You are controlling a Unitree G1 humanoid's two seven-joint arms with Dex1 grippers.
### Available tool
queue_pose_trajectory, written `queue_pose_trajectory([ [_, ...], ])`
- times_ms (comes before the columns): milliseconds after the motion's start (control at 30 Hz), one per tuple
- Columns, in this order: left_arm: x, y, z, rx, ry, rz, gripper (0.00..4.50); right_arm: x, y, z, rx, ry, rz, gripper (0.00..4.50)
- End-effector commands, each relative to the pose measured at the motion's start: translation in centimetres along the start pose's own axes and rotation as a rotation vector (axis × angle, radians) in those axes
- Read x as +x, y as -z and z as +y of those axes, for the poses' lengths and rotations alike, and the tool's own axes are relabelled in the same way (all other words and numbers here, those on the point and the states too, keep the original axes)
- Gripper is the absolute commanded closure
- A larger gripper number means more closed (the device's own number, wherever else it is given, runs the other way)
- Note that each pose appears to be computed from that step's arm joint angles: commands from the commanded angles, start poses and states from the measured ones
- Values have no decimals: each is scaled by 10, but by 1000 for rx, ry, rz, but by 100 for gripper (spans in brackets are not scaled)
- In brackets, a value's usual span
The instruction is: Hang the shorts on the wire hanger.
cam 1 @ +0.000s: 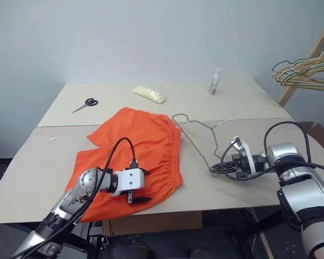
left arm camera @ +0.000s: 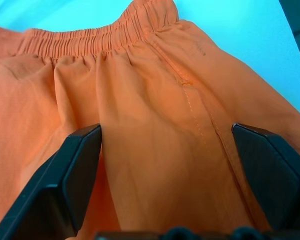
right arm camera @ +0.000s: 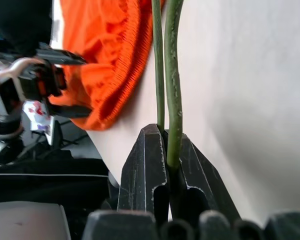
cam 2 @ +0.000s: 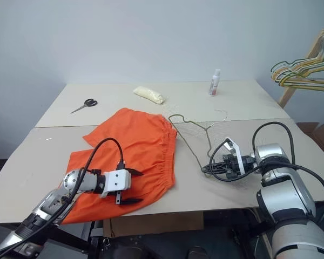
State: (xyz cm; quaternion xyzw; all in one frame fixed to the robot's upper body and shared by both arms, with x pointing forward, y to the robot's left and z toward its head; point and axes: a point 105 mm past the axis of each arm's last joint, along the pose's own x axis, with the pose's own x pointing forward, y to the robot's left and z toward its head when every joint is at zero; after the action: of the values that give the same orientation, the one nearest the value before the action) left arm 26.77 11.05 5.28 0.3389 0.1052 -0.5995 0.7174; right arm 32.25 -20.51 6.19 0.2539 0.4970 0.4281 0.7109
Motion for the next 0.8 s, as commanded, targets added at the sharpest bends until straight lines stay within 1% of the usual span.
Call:
queue_pose_trajectory([
  [33, 1, -4, 4, 34, -10, -7, 5, -10, -7, 5, -50, -14, -21, 450],
  [233, 2, -5, 5, 38, -11, -12, 5, -39, -7, 1, -11, 35, -87, 450],
  [367, 3, -5, 5, 41, -11, -15, 5, -53, 8, -6, 17, 65, -71, 450],
  [467, 3, -6, 7, 44, -21, -20, 5, -59, 28, -3, 49, 50, -23, 450],
  [567, 2, -11, 13, 34, -52, -46, 5, -62, 54, 4, 63, 13, 63, 450],
  [667, -1, -13, 16, 32, -66, -55, 5, -63, 74, 11, 91, -17, 137, 450],
  [800, -2, -11, 16, 42, -65, -46, 5, -58, 88, 15, 112, -55, 198, 450],
])
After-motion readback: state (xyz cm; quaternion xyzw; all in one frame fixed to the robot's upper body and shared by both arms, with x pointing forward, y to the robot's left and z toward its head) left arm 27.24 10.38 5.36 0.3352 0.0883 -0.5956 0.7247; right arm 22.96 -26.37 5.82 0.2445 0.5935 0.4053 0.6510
